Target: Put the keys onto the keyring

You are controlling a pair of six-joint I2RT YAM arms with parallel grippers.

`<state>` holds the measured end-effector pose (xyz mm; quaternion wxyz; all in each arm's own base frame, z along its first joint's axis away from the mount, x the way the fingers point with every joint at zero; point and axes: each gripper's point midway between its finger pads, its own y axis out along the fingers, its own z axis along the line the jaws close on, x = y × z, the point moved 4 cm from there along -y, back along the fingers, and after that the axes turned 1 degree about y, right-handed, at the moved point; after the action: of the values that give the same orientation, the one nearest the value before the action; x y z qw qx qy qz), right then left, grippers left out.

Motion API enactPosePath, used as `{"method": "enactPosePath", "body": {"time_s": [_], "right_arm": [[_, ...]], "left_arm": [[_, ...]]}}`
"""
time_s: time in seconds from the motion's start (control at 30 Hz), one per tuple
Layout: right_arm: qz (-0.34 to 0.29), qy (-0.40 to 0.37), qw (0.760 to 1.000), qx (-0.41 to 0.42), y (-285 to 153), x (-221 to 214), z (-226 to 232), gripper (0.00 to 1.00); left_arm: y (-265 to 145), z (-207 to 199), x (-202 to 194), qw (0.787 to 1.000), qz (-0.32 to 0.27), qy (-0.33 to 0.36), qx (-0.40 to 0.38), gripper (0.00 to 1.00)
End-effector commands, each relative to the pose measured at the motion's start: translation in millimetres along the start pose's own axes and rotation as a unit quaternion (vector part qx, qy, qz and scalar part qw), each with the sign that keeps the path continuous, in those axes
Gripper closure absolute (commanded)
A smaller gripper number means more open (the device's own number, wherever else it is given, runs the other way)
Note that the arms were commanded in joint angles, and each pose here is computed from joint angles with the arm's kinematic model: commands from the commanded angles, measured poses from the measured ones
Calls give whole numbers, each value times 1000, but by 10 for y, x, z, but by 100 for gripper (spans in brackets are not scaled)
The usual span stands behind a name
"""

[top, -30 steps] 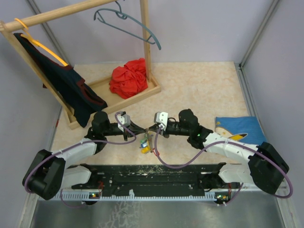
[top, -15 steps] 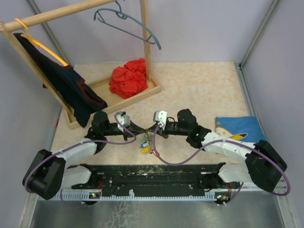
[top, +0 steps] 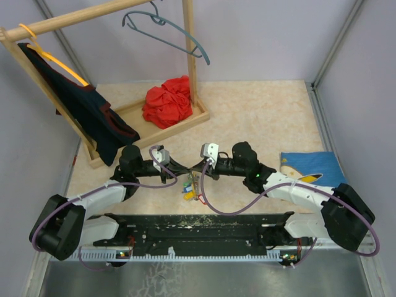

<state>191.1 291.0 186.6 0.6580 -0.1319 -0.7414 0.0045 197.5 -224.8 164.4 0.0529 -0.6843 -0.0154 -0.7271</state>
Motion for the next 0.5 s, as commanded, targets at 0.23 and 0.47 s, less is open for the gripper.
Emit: {"method": "enactPosePath", "body": {"time_s": [0.23, 0.47], "right_arm": [[-53, -27, 998, 22, 27, 362, 27, 100], [-35, -33, 999, 25, 39, 290, 36, 100]], "left_arm": [[3, 47, 82, 1000, -9, 15, 6, 100], [2, 65, 93, 1000, -8, 10, 12, 99]]}}
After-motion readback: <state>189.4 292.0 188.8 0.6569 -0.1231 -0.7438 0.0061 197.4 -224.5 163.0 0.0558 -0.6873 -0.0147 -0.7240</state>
